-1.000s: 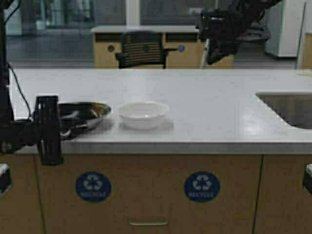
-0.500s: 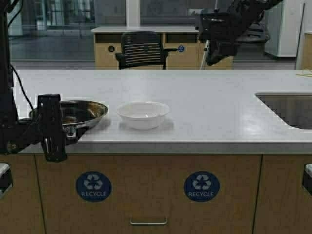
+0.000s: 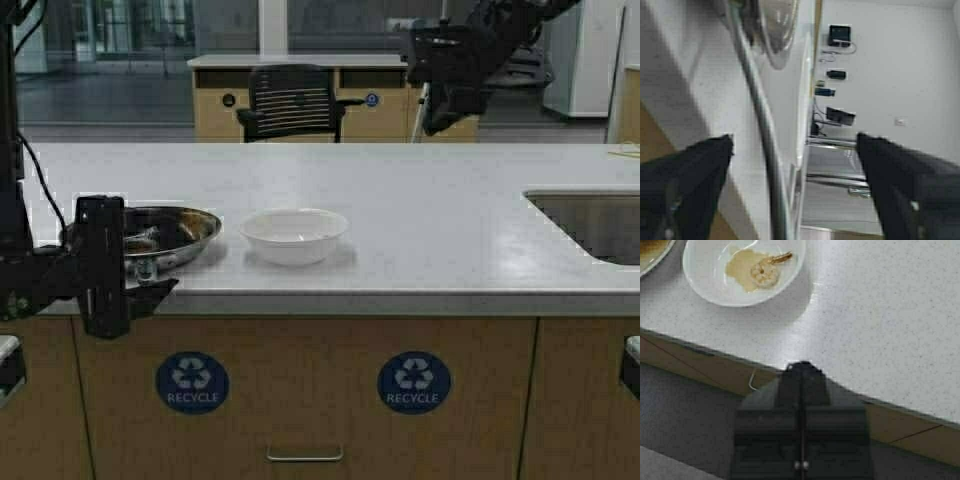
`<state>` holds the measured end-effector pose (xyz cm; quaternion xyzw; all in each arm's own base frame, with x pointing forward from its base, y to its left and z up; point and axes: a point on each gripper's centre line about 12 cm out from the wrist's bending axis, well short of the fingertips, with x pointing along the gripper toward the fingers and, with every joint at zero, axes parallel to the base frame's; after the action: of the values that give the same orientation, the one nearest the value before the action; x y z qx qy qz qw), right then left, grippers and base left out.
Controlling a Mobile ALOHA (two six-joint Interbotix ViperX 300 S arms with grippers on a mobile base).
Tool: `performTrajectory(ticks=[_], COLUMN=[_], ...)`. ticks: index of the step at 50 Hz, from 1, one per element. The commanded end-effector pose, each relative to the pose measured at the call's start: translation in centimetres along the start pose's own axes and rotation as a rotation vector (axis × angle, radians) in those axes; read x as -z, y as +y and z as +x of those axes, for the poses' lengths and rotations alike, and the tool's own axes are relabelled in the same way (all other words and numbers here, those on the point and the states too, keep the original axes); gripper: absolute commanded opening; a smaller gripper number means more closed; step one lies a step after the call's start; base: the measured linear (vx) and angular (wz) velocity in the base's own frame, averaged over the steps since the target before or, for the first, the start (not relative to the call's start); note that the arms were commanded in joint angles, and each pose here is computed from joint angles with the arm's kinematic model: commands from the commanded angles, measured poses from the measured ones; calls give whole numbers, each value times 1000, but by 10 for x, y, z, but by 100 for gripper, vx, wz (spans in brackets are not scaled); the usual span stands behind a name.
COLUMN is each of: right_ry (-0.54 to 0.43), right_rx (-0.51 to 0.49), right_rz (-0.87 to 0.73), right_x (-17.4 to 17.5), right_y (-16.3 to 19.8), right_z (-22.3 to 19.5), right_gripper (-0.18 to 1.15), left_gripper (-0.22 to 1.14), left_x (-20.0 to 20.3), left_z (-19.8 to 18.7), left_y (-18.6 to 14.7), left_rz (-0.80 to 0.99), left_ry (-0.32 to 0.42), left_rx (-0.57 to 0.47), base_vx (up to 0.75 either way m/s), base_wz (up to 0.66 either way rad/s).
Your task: Add oil to the pan and cook the shrimp and serve it
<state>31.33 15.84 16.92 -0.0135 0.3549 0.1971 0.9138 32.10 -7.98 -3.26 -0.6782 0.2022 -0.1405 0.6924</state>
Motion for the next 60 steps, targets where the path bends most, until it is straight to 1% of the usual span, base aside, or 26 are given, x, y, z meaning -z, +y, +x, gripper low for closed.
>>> performTrajectory(ticks=[1,10,18,24,29,35,39,49,53,57,60], right_ry=[-33,-36,-36,-35,-39,-42,-47,-74,-85,-93,-98], right_rx=[-5,-5,-5,-5,-5,-5,-5,1,9,14,16], right_rz=[-1,-1,-1,-1,-1,-1,-1,0,9,13,17], right_x=[-11,-12,-12,-11,-13,-13,-14,-21,-23,-25,-26], right_y=[2,2,2,2,2,2,2,-1,-5,-8,-8], right_z=[-4,-4,-4,-4,-4,-4,-5,-12,-15,-18,-19], right_gripper=[5,5,5,5,5,5,5,5,5,5,5], left_gripper=[103,103,103,103,103,103,103,103,103,103,103], left_x=[-9,-21,-24,-25,-23,-22,-20,-9,1,7,12], left_z=[-15,-45,-69,-83,-89,-90,-89,-73,-61,-50,-45], left_y=[-5,-11,-25,-45,-69,-95,-112,-159,-180,-204,-218], left_rz=[37,142,273,407,551,670,727,886,963,1053,1133], left_ry=[-50,-121,-169,-202,-196,-182,-157,-61,-9,29,59], left_rx=[-18,-88,-173,-220,-229,-224,-210,-151,-140,-152,-181], base_vx=[0,0,0,0,0,0,0,0,0,0,0], base_wz=[0,0,0,0,0,0,0,0,0,0,0])
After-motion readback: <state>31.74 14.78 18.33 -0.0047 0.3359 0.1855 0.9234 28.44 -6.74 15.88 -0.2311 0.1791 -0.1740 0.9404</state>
